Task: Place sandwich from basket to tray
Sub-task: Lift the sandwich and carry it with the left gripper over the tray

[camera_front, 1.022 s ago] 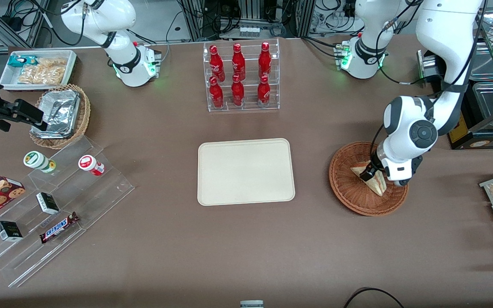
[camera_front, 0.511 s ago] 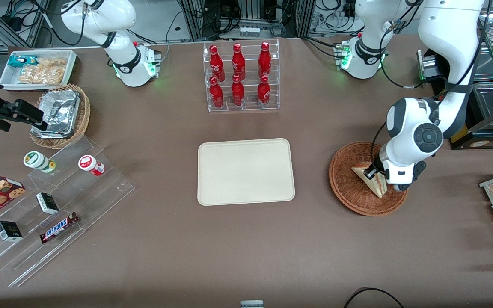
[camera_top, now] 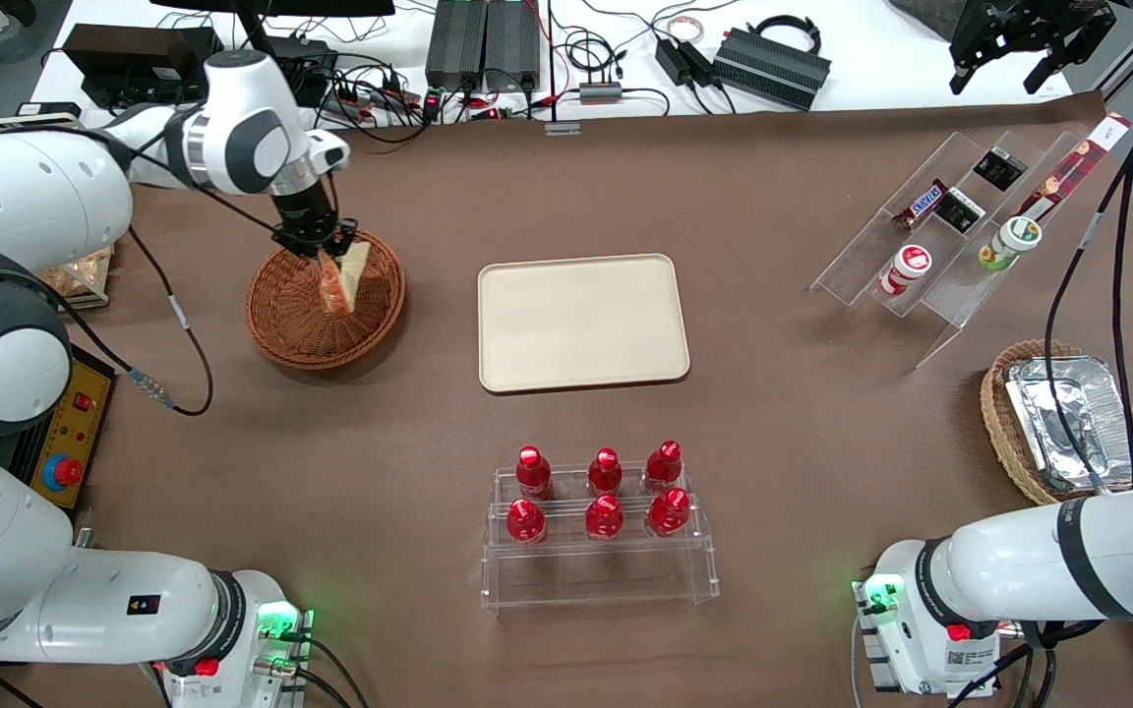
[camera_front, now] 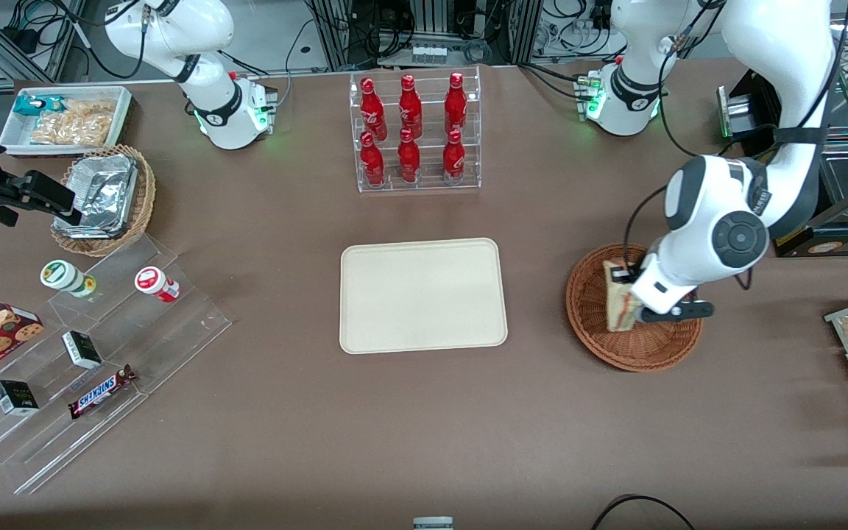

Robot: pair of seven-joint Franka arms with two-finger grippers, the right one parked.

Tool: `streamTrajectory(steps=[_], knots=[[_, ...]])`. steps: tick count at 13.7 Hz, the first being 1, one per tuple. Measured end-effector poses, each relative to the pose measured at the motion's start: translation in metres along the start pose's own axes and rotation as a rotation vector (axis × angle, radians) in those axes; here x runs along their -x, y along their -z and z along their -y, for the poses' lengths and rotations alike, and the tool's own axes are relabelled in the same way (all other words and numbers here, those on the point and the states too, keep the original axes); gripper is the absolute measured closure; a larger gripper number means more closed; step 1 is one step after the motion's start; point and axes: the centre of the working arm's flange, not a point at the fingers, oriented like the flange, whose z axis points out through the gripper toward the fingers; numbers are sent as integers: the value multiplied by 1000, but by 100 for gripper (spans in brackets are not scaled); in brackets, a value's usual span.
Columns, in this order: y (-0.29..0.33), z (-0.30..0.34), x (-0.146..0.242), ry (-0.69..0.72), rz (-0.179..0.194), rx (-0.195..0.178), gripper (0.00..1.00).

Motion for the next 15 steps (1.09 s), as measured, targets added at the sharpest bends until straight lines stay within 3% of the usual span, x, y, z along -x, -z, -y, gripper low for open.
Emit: streamTrajectory(steps=[3, 7, 15], knots=[[-4, -75, 8, -17, -4, -1, 85], [-26, -172, 13, 37, -62, -78, 85], [-40, -289, 48, 79, -97, -50, 85]])
